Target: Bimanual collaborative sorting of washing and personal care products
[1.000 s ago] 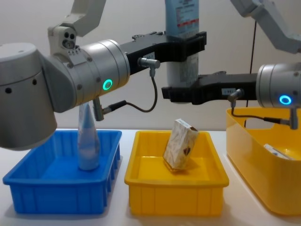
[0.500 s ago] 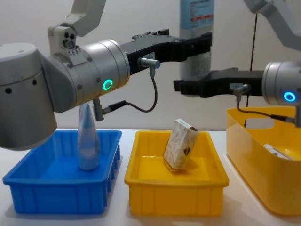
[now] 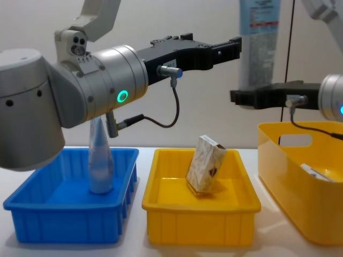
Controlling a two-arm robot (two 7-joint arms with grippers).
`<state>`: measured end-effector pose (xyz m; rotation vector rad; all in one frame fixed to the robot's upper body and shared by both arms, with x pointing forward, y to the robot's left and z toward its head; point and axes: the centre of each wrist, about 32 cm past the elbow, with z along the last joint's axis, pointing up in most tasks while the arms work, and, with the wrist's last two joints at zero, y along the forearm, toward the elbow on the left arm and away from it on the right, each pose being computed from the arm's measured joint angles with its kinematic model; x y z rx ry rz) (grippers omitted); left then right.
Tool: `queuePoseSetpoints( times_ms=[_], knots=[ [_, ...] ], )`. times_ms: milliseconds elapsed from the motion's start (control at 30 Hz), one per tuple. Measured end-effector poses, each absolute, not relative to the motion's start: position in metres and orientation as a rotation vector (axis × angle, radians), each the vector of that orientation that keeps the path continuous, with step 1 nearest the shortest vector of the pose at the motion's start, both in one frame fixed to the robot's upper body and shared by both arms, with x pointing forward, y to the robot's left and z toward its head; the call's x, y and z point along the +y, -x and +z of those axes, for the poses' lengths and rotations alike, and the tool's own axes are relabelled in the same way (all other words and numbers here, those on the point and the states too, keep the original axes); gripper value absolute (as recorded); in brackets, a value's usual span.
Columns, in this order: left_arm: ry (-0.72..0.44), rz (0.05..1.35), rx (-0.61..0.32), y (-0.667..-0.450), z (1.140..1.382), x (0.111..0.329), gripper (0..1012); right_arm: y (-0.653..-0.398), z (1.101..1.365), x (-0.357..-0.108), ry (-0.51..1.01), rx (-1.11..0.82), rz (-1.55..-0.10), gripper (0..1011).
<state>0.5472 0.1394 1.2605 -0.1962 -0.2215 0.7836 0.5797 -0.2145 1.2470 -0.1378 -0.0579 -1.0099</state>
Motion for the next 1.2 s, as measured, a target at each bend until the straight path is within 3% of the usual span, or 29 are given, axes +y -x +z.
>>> queuePoseSetpoints(
  times_ms=[1200],
  knots=[
    [0.196,0.784,-0.221,-0.547,1.260,0.139,1001,-0.568,1.226,-0.240,0.242,0.140,-1.530,634]
  ],
)
